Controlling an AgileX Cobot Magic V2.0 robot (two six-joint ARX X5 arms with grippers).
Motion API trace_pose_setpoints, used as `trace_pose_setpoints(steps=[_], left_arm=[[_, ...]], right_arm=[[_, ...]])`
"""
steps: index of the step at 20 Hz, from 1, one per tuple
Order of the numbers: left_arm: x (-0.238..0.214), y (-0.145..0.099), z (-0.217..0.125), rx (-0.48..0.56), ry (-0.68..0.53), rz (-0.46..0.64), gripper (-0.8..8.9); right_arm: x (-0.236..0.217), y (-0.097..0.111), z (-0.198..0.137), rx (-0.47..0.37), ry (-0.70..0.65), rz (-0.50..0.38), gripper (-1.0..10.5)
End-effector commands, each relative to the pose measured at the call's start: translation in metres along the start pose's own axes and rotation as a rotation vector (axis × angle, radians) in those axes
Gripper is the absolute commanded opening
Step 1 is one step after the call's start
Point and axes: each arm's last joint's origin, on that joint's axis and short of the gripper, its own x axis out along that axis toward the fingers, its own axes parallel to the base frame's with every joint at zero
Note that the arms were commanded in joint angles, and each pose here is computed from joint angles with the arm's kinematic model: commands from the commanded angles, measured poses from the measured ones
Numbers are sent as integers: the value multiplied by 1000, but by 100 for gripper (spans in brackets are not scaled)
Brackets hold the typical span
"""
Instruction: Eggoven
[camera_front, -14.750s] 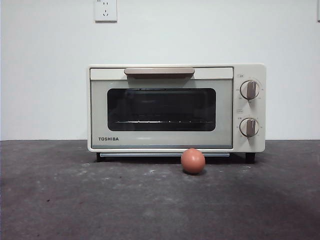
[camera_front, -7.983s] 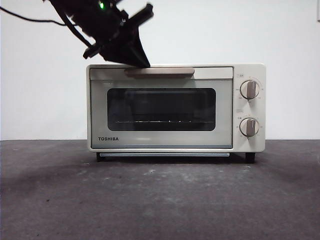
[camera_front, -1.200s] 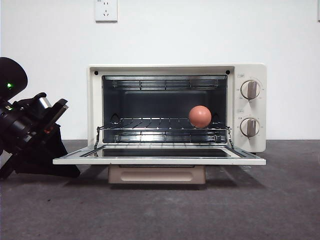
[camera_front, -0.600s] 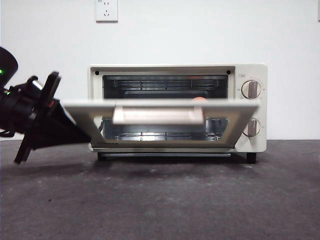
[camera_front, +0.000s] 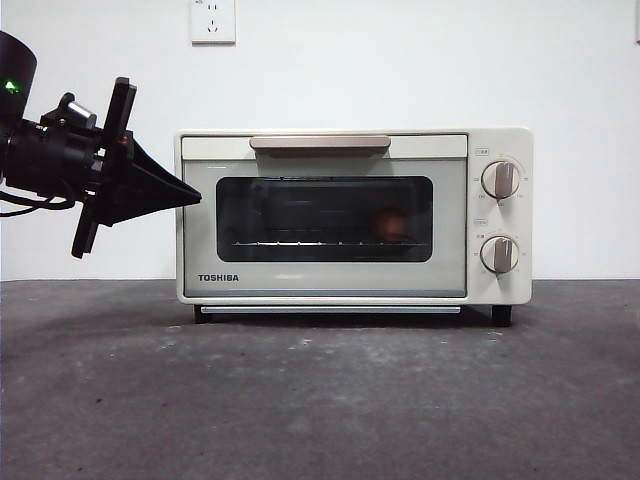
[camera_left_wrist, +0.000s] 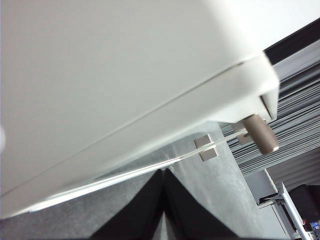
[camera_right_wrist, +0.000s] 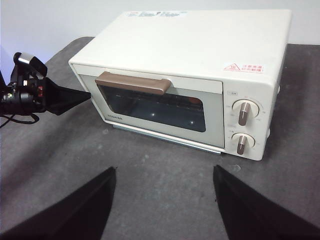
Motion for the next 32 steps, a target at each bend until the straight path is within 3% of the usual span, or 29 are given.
trace_pose_setpoints(steps=[1, 6, 14, 18, 24, 29, 32], left_arm=[[1, -7, 4, 10, 7, -12, 7], [-5, -31, 4, 86, 36, 3, 7], [-31, -92, -7, 294, 69, 205, 7], [-49, -125, -14, 393, 65, 253, 7], [-77, -162, -23, 462, 17, 280, 7], [-99, -178, -32, 518, 12, 332, 7], [-108, -184, -37, 529, 16, 343, 7]], right_arm=[[-2, 2, 4, -6, -8, 9, 314], [4, 2, 3, -14, 24, 2, 313], [23, 3, 2, -76, 89, -16, 278], [37, 3, -1, -90, 81, -11, 261], [64, -2, -26, -86, 13, 43, 159], [87, -8, -58, -85, -41, 121, 9], [94, -11, -71, -74, -99, 151, 5]])
